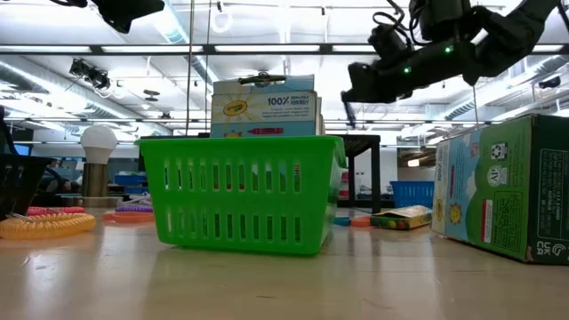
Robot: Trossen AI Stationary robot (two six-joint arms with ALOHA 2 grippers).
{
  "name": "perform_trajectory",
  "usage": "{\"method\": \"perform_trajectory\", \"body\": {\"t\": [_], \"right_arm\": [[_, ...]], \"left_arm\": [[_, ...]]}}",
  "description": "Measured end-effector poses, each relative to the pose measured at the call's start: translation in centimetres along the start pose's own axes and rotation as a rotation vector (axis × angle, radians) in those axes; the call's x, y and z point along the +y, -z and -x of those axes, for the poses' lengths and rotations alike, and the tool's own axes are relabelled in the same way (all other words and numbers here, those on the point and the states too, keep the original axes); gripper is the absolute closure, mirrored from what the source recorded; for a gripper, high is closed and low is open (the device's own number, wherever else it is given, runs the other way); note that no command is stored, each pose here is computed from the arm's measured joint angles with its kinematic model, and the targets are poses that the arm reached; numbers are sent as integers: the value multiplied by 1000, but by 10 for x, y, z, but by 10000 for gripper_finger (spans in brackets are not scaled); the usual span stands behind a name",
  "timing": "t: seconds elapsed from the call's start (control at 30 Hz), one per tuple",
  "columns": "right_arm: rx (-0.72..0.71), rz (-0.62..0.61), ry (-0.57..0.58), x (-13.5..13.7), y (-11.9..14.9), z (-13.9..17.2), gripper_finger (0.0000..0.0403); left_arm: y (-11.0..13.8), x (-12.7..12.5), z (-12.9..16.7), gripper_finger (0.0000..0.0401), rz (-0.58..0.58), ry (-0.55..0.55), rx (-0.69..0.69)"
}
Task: Pick & Place Office Desk Supplies
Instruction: Put the blue rubberband into the blue bin
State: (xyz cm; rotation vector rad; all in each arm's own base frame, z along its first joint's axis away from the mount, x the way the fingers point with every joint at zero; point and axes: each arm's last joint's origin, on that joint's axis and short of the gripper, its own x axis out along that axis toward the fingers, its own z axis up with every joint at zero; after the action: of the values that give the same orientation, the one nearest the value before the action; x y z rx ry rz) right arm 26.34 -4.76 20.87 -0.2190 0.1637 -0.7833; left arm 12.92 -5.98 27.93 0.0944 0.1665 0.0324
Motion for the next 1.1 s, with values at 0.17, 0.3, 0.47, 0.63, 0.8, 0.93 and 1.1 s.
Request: {"method": "perform_trajectory", "body": {"t": [0.17,0.3,0.47,0.63,0.8,0.93,1.1], "right_arm": [[60,38,142,-10,4,-3,403],[108,57,267,-18,8,-5,403],[153,78,395,-22,11,-5,403],[216,109,478,-25,19,-4,403],[291,85,504,-29,32,-4,403],[356,37,477,-34,44,-4,403],[442,-4,469,-43,56,-5,403]], "left_arm": [[0,0,0,118,0,0,0],[0,0,0,118,0,0,1],[0,0,0,118,0,0,1],[0,0,0,118,-1,0,1],[0,0,0,118,0,0,1],[0,0,0,118,0,0,1],[0,0,0,118,0,0,1]]}}
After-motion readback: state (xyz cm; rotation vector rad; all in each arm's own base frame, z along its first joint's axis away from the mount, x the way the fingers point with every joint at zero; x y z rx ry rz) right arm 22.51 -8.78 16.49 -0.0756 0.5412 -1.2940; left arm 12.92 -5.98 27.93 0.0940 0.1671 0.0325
